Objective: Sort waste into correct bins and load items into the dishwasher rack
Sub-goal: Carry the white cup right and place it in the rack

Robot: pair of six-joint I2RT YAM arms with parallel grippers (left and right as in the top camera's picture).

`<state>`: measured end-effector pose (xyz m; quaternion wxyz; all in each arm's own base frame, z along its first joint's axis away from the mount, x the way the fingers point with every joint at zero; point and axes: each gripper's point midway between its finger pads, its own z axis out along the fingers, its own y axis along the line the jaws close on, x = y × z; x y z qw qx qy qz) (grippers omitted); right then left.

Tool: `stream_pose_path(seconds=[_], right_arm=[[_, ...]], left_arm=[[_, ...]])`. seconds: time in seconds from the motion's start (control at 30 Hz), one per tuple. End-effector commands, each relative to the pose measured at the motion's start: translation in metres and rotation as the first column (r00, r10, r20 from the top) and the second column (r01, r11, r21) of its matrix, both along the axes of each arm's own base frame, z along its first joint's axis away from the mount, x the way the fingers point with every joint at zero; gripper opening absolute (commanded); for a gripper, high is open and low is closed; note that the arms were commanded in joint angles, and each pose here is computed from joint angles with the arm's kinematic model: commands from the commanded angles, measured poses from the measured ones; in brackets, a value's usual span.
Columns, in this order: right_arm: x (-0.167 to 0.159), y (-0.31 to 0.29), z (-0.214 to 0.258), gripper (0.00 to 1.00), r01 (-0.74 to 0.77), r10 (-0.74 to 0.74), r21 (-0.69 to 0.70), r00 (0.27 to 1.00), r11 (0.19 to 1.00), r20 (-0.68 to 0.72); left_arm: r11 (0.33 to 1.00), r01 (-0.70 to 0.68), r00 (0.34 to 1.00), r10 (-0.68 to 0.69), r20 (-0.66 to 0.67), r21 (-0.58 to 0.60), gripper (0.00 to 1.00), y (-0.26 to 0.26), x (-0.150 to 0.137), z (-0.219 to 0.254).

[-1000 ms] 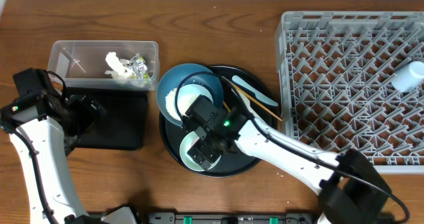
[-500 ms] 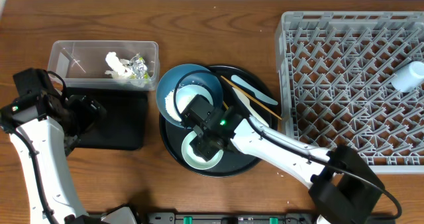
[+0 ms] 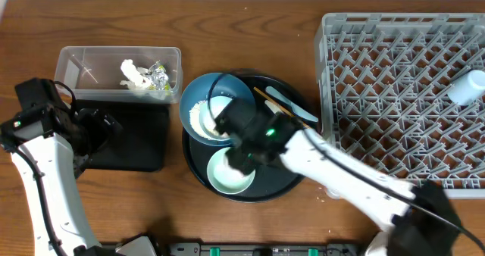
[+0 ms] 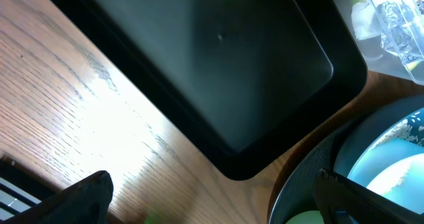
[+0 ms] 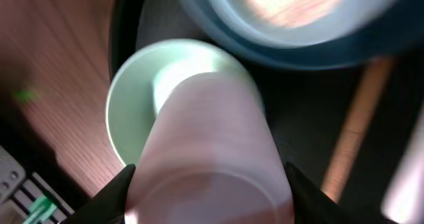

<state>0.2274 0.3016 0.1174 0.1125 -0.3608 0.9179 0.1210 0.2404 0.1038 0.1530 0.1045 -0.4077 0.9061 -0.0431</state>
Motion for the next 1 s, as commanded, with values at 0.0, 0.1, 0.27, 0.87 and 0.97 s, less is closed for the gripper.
stream_pose_path(seconds=[0.0,0.1,0.27,0.87,0.97], right_arm=[[0.032,-0.021,0.057,0.3,0.079,-0.086,0.059,0.989,0.995,0.125],[0.053,-0.05,0.087,0.31,0.168,-0.179,0.078,0.967,0.983,0.178],[0.094,-0.129,0.124,0.31,0.39,-0.395,0.078,0.87,0.917,0.295],[0.131,-0.479,0.149,0.27,0.954,-0.903,0.19,0.138,0.231,0.406],[0.119,-0.521,0.14,0.26,0.975,-0.919,0.195,0.025,0.11,0.393]], left_arm=[[1.0,-0.018,1.0,0.018,0.001,0.004,0.98,0.002,-0.001,0.002],[1.0,-0.018,1.0,0.018,0.001,0.004,0.98,0.002,-0.001,0.002],[1.0,-0.018,1.0,0.018,0.001,0.004,0.98,0.002,-0.001,0.002],[1.0,-0.018,1.0,0.018,0.001,0.004,0.98,0.002,-0.001,0.002],[1.0,-0.018,1.0,0.018,0.001,0.004,0.98,0.002,-0.001,0.002]])
